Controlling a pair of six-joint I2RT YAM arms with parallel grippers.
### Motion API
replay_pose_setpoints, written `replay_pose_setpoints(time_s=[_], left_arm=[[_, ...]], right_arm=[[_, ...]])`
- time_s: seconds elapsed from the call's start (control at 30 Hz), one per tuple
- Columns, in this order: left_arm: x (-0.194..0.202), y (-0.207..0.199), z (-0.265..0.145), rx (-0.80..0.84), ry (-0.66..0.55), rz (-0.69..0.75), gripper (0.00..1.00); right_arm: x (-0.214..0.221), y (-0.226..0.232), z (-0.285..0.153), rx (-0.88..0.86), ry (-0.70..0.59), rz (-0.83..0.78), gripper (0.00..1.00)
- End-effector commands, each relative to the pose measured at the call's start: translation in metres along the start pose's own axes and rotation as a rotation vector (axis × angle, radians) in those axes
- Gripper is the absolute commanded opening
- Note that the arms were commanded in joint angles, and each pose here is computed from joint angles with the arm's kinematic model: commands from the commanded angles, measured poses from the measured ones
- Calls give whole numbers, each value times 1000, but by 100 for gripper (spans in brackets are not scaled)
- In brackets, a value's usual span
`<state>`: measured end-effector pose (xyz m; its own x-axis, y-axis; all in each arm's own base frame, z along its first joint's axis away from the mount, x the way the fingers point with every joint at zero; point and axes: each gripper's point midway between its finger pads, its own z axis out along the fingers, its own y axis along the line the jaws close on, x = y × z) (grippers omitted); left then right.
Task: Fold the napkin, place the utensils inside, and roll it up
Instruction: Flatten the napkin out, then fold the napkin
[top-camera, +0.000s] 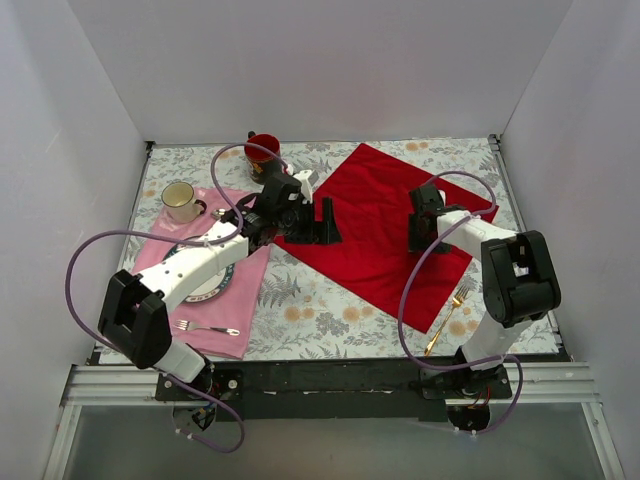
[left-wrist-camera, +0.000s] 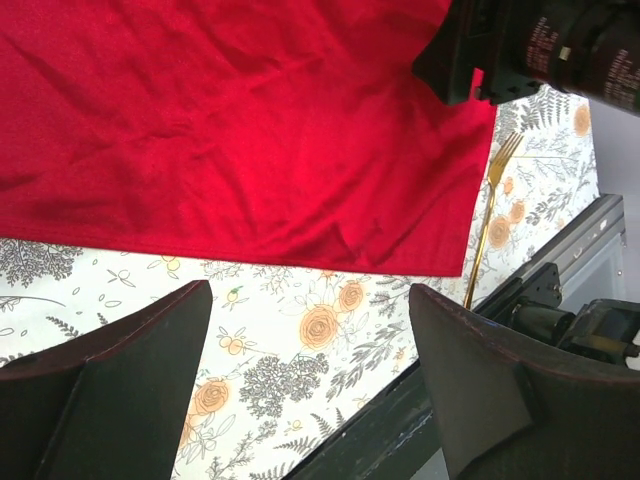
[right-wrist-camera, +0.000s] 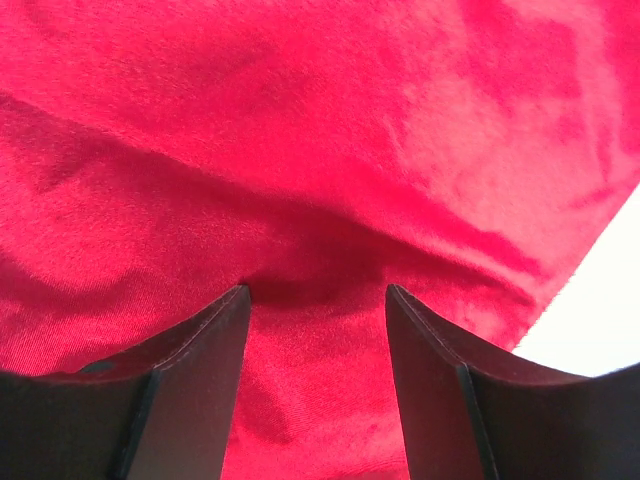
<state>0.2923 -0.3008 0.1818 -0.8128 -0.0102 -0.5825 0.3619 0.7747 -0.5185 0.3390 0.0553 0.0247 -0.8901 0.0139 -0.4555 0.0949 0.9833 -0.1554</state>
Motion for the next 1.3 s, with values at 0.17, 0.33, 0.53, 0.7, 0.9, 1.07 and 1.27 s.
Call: replay_pose_setpoints(time_s=[0.17,0.33,0.53,0.7,0.9,1.07,1.27], left_arm=[[-27,-3,-39,-43,-138,3,81],[-65,23,-76,-240,-364,-75,90],[-86,45,-132,-406,-541,-135,94],[-88,51,-185,-426,-700,-183,96],[-94,50,-239,-424,-853,-195,96],[-97,47,-256,-408,-901,-170,96],[-93,46,-250,-395,-879,-155,96]], right_arm=[[-36,8,-47,157,-119,-129,64],[-45,134,-93,-117,-231,-249,67],[-43,283,-110,-415,-266,-326,63],[-46,352,-114,-491,-314,-356,51],[-41,394,-109,-584,-328,-364,40],[-33,407,-97,-575,-324,-399,41],[-35,420,-98,-585,-369,-430,45]])
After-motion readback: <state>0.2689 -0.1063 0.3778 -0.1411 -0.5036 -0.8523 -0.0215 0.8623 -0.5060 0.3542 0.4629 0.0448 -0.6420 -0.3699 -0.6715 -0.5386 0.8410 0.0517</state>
